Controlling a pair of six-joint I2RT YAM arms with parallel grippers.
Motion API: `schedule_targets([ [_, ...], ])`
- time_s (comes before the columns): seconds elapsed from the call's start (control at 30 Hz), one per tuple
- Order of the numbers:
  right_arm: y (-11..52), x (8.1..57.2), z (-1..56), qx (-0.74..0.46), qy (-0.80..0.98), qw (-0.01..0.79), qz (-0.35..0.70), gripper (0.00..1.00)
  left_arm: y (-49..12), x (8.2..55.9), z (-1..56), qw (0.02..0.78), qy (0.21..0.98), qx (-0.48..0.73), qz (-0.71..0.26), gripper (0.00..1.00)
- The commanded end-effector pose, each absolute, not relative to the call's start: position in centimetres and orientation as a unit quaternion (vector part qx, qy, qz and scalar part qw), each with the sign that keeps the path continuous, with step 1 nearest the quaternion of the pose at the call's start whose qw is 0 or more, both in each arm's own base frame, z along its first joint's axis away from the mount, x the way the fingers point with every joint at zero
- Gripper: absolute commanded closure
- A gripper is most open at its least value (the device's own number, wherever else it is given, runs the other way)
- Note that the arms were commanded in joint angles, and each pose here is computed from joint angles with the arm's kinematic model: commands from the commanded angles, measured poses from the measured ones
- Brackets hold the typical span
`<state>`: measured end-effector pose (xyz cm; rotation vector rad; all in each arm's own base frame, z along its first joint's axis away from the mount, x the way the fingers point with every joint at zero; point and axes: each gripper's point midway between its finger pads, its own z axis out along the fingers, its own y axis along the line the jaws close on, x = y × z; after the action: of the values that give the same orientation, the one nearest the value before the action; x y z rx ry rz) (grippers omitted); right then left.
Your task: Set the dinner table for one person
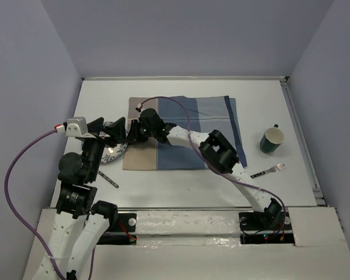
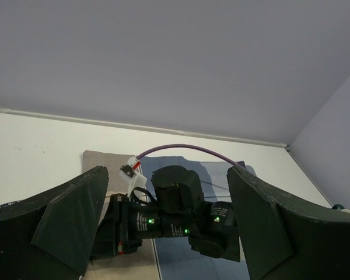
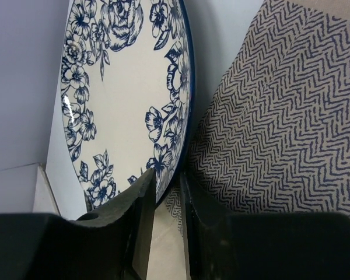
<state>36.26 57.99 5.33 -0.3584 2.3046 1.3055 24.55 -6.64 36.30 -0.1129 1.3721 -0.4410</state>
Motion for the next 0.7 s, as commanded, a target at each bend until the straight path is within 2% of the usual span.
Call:
schedule_targets([
  [0.0, 60.0, 35.9, 7.7, -0.127, 0.806, 0.232, 0.529, 0.67, -6.8, 24.3, 37.4, 0.764, 0.609, -0.044, -0.21, 0.06],
  [0.1, 60.3, 35.5, 7.4, -0.113, 0.803, 0.213, 0.545, 0.66, -6.8, 24.3, 37.4, 0.764, 0.609, -0.043, -0.211, 0.06],
  [0.23, 60.6, 35.5, 7.5, -0.102, 0.8, 0.205, 0.554, 0.7, -6.8, 24.3, 37.4, 0.764, 0.608, -0.044, -0.211, 0.06],
  [0.3, 60.6, 35.6, 7.6, -0.096, 0.8, 0.206, 0.556, 0.74, -6.7, 24.4, 37.4, 0.764, 0.608, -0.044, -0.21, 0.06],
  [0.33, 60.7, 35.7, 7.9, -0.089, 0.799, 0.204, 0.559, 0.83, -6.7, 24.4, 37.3, 0.764, 0.609, -0.045, -0.209, 0.06],
  [0.43, 60.8, 35.9, 8.1, -0.073, 0.798, 0.202, 0.563, 0.91, -6.7, 24.4, 37.3, 0.764, 0.609, -0.044, -0.21, 0.06],
  [0.5, 60.9, 36.0, 8.4, -0.067, 0.795, 0.2, 0.569, 1.0, -6.8, 24.3, 37.3, 0.764, 0.609, -0.043, -0.211, 0.06],
  [0.67, 60.8, 35.9, 10.4, -0.048, 0.775, 0.204, 0.597, 1.0, -6.7, 24.4, 37.3, 0.764, 0.609, -0.044, -0.21, 0.06],
])
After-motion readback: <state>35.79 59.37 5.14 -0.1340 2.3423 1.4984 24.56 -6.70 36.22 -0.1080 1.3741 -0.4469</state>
